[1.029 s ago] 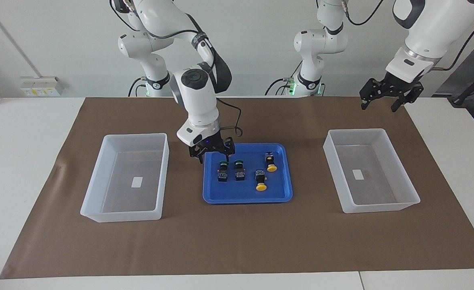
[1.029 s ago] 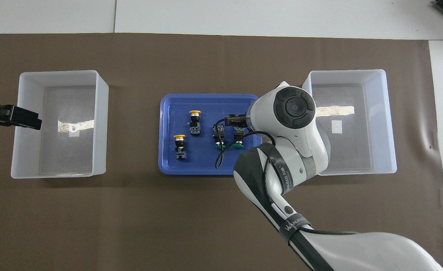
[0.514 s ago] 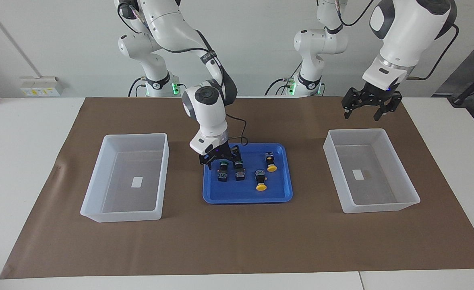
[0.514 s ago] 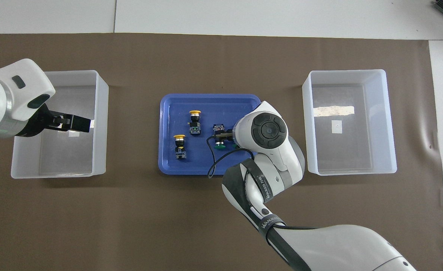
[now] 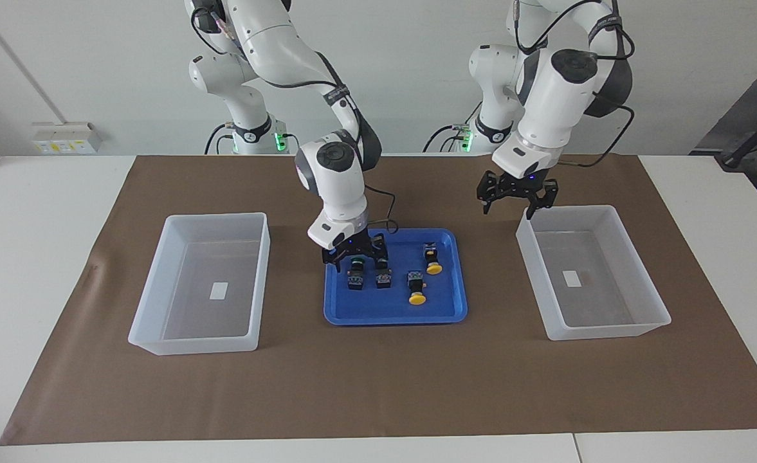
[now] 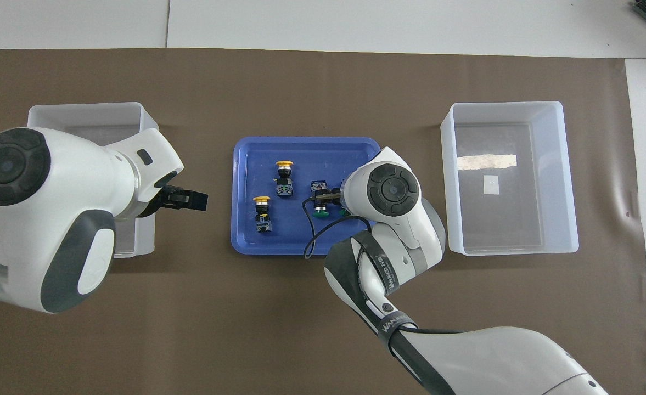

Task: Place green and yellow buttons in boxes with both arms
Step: 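Lift the green button with the right gripper while the left gripper reaches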

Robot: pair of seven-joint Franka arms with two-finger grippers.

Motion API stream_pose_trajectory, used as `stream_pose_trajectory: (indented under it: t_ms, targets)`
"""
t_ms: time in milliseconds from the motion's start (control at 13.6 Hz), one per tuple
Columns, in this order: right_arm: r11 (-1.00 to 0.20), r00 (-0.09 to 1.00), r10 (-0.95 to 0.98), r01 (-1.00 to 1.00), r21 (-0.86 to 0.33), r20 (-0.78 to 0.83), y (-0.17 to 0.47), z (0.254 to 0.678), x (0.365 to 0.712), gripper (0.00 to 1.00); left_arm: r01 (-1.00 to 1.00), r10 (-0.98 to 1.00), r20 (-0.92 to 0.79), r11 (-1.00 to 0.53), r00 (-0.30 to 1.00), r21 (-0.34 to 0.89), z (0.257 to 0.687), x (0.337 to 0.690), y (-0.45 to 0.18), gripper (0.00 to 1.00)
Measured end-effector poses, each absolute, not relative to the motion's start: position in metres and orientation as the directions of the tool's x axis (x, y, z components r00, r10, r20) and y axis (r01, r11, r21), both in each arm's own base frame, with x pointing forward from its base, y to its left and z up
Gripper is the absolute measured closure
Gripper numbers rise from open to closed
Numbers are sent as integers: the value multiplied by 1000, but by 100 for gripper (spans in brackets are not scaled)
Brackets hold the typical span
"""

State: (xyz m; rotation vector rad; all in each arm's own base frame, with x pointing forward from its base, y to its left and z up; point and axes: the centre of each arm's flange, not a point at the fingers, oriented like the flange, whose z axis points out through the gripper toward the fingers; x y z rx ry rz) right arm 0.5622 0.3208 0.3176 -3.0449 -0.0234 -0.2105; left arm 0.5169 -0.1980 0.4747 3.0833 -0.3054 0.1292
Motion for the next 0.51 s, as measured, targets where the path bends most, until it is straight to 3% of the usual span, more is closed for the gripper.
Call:
stream_pose_trajectory:
  t_ms: [441, 514]
  targets:
    - [-996, 990, 5, 17, -85, 138, 317, 317, 564, 4, -172, -166, 114, -984, 979, 49, 414, 505, -240, 0]
    - [-997, 991, 8, 19, -80, 135, 316, 315, 563, 11, -172, -164, 130, -984, 978, 53, 411, 505, -242, 0]
